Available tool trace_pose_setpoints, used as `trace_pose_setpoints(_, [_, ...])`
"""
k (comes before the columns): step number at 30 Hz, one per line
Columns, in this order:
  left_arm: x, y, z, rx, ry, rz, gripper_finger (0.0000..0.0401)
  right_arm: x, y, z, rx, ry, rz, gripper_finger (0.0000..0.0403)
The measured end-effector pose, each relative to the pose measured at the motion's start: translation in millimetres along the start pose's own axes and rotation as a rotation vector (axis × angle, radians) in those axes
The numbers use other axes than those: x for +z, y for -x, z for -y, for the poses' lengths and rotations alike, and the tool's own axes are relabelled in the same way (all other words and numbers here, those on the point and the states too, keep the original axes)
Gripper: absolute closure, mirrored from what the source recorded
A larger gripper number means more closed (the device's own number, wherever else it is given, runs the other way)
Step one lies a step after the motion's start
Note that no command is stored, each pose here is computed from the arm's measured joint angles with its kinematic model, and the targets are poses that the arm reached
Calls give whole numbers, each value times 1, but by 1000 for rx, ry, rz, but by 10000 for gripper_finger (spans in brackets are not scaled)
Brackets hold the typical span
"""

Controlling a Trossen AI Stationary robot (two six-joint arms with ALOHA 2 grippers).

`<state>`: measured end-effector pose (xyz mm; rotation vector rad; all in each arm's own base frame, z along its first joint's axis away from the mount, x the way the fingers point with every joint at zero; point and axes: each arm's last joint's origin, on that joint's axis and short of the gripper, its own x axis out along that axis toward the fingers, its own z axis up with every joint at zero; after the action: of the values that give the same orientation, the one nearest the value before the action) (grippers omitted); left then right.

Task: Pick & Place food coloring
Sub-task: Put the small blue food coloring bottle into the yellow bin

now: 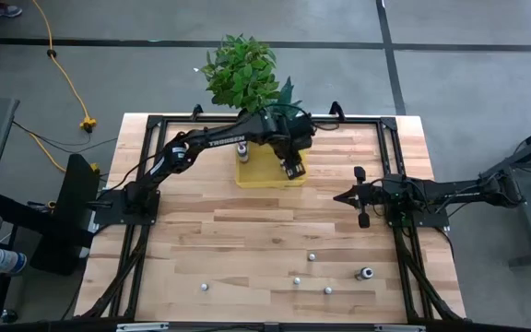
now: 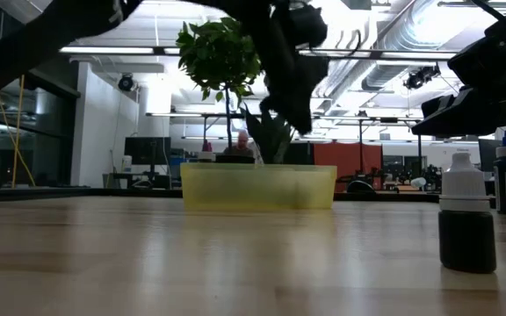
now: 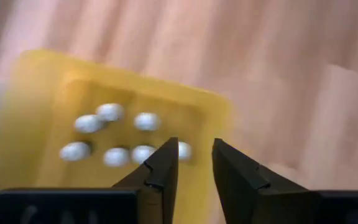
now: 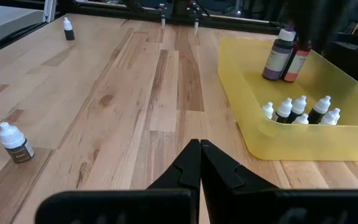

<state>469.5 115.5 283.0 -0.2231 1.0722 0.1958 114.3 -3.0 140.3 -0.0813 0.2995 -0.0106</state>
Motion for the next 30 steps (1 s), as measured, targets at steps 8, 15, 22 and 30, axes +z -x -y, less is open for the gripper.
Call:
trace_pose_setpoints(8, [-4,30,49,-83,-148,49,217,0,0,0,0,0,0,402])
trace_pose_setpoints(15, [-23,53,85,-111,-191,-43,158,0,0,0,0,0,0,402])
trace_pose_setpoints(22, [-43,90,118,-115,-209,-81,158,0,0,0,0,0,0,402])
trace_pose_setpoints(30, [-75,137,141,-32,-193,-143,158,0,0,0,0,0,-1,402])
